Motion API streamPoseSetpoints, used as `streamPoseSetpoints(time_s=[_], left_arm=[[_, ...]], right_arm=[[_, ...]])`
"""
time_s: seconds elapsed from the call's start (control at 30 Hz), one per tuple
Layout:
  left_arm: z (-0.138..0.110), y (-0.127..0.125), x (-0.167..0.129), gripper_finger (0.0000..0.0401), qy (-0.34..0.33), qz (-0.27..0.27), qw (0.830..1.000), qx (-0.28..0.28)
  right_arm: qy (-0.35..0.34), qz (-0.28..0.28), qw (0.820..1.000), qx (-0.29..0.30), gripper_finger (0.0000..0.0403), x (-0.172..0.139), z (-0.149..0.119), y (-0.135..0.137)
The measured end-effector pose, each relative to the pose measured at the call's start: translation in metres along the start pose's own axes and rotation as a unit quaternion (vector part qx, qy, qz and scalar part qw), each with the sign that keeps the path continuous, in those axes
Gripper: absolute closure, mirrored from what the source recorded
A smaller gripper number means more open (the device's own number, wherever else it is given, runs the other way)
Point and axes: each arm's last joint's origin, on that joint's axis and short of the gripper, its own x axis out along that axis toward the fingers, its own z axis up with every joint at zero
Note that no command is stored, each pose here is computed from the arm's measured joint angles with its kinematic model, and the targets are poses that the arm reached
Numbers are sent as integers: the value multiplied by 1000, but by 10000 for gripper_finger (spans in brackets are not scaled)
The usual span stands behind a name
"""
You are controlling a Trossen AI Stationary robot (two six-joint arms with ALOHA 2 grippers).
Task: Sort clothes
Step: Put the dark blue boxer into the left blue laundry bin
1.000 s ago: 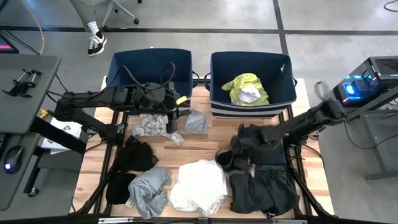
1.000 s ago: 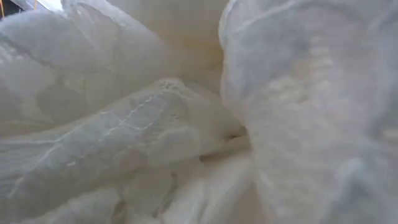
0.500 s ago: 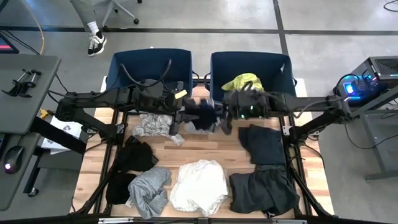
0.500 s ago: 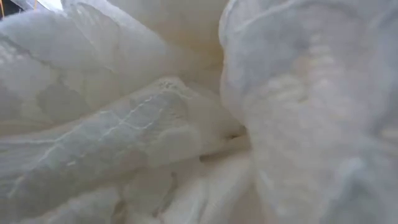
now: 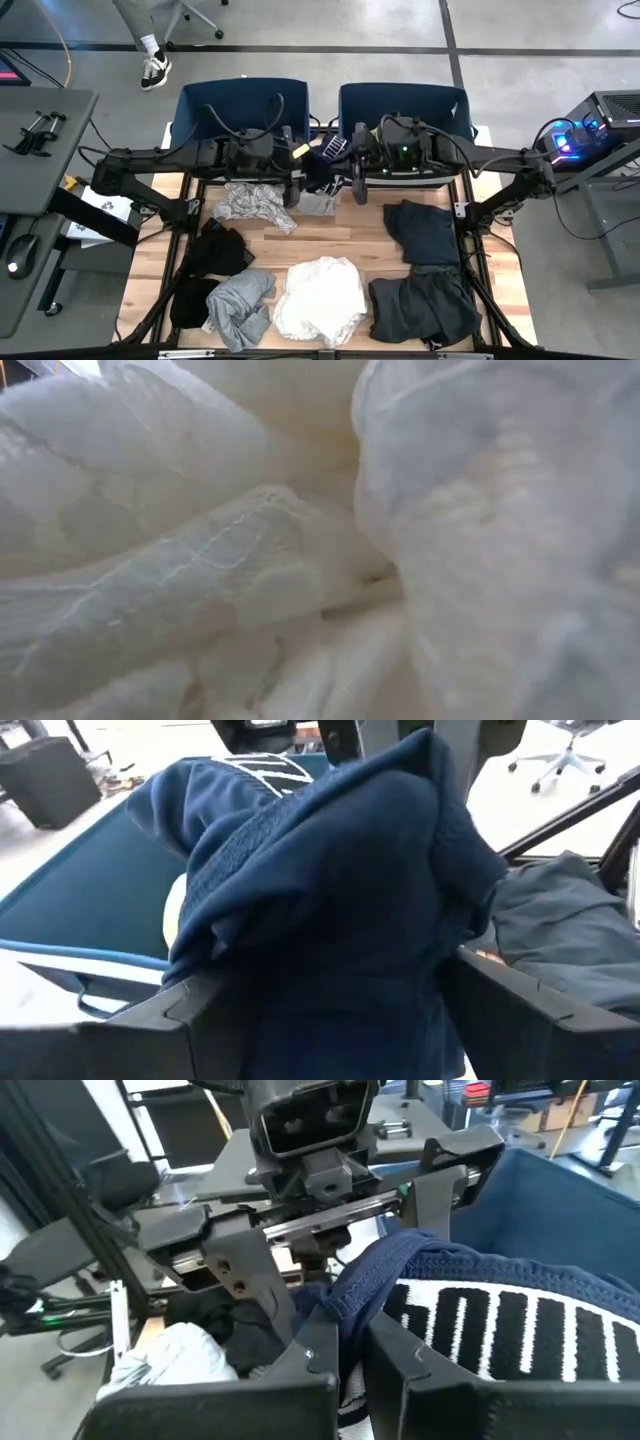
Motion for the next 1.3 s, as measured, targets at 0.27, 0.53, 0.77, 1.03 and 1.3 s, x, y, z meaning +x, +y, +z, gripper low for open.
streamPoseSetpoints(time_s=[0.27,0.53,0.77,1.03,1.3], left_arm=[[5,-6,17,139,-41,-34,999,4],[5,-7,19,344,-43,-34,998,6],[17,0,-7,391,-55,-5,998,-5],[55,27,-69,399,-94,135,986,25],[54,94,-103,400,8,251,968,-4]], right_arm=[[-13,43,999,-1,397,1,3,2],[-15,27,999,12,381,1,3,1],[-43,21,999,11,281,-16,21,-1],[-99,-26,994,-49,226,-69,69,-7],[-53,-136,986,-80,226,-90,75,-13]])
